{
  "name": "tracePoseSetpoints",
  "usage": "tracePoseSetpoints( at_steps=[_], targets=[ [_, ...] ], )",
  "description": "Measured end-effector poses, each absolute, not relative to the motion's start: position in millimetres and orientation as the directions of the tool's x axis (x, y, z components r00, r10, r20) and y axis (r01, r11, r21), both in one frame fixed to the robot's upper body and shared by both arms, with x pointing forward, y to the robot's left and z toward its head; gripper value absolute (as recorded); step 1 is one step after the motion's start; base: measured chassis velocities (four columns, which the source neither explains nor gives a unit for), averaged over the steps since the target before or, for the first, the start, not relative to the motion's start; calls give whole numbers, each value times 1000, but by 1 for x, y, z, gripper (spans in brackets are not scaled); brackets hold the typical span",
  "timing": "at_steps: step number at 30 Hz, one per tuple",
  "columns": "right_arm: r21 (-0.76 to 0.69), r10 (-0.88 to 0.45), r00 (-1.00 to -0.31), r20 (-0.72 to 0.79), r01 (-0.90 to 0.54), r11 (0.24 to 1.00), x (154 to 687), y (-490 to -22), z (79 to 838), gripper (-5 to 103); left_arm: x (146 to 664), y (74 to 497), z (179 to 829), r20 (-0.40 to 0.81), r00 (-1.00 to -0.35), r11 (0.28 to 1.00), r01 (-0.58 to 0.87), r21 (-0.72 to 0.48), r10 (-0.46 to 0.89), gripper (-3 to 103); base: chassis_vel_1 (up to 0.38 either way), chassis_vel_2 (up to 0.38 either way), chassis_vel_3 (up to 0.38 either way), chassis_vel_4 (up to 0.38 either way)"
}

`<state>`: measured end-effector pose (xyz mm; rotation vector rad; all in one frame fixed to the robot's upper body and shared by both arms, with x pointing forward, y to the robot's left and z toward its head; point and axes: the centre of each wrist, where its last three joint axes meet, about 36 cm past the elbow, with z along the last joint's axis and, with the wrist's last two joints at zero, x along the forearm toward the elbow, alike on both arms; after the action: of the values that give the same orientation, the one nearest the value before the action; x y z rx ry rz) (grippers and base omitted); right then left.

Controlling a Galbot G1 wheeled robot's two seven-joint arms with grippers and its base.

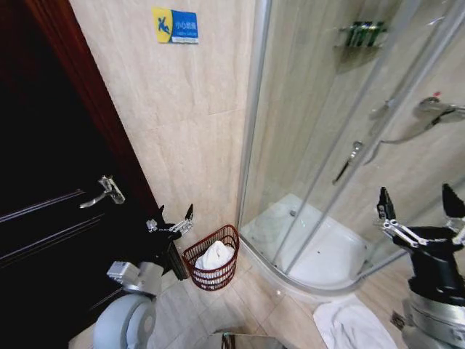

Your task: Discard the used towel into the hamper.

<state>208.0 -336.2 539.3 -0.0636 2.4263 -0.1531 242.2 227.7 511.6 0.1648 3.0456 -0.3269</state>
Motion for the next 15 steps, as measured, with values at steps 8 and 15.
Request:
tracePoseSetpoints(
  at_steps=[8,15],
  targets=[
    [-137,-80,-756,-650,13,990,209,-342,535,100,242,228,512,-85,-992,972,114,-207,99,100,207,-198,-213,207],
    [-139,-76,-744,-664,23,990,210,-344,532,100,242,228,512,-85,-992,972,114,-208,99,100,275,-294,-267,297]
  ],
)
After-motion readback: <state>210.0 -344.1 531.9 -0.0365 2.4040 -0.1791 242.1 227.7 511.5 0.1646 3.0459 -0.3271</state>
